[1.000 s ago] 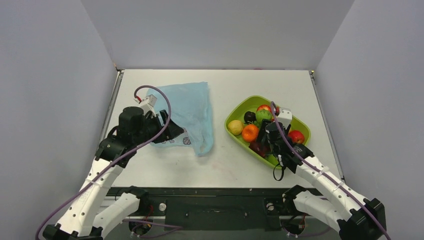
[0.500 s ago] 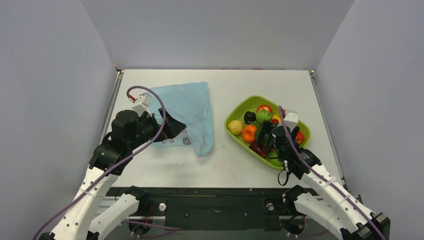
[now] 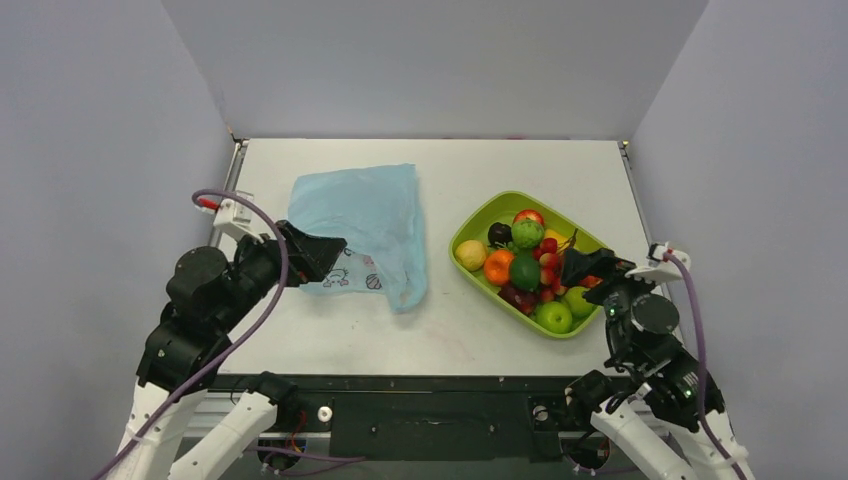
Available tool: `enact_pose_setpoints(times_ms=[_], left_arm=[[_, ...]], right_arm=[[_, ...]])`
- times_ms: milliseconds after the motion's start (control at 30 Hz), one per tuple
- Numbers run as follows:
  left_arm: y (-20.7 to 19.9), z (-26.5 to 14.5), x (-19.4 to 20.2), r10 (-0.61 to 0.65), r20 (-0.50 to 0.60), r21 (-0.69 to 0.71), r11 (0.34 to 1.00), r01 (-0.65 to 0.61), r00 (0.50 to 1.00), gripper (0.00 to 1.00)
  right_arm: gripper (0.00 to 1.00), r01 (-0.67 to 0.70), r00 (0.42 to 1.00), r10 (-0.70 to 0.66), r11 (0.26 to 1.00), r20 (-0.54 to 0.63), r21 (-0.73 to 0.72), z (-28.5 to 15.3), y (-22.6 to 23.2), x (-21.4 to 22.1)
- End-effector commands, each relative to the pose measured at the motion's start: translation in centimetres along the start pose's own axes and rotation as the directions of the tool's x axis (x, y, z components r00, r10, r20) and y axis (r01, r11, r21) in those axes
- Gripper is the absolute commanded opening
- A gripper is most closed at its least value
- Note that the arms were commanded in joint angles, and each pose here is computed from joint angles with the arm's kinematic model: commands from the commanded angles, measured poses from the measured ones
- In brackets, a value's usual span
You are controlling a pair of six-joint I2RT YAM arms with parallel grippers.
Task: Take the fake fruits out of the plastic bag
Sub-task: Reset both arms
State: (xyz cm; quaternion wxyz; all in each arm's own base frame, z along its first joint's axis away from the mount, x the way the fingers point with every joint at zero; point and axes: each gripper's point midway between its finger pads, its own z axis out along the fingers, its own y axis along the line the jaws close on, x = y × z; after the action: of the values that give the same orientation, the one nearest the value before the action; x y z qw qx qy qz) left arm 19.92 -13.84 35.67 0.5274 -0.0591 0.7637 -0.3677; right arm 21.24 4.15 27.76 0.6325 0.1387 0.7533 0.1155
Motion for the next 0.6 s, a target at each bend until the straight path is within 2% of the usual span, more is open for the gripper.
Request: enact_pose_setpoints(times_ms=[0, 133, 333, 567], left_arm=[[-1.4, -2.8, -4.5, 0.037, 0.204, 0.018, 0.999, -0.041, 0.978, 0.97], [-1.3, -4.7, -5.9, 0.052, 0.302, 0.009, 0.998, -0.057, 0.952, 0.97], [-1.2, -7.0, -7.1, 0.067, 0.392, 0.002, 0.997, -0.073, 0.918, 0.97], [-1.0, -7.9, -7.7, 0.066, 0.428, -0.006, 0.998, -0.07, 0.901, 0.97]], right_arm=[[0.89, -0.008, 0.992, 0.004, 0.999, 0.124, 0.032, -2.8, -1.7, -4.0], [0.89, -0.043, 0.98, 0.028, 0.996, 0.198, 0.074, -4.9, -3.4, -6.1], [0.89, -0.094, 0.961, 0.067, 0.992, 0.27, 0.088, -7.2, -4.8, -8.2], [0.9, -0.111, 0.946, 0.087, 0.992, 0.314, 0.059, -8.7, -5.0, -9.6]])
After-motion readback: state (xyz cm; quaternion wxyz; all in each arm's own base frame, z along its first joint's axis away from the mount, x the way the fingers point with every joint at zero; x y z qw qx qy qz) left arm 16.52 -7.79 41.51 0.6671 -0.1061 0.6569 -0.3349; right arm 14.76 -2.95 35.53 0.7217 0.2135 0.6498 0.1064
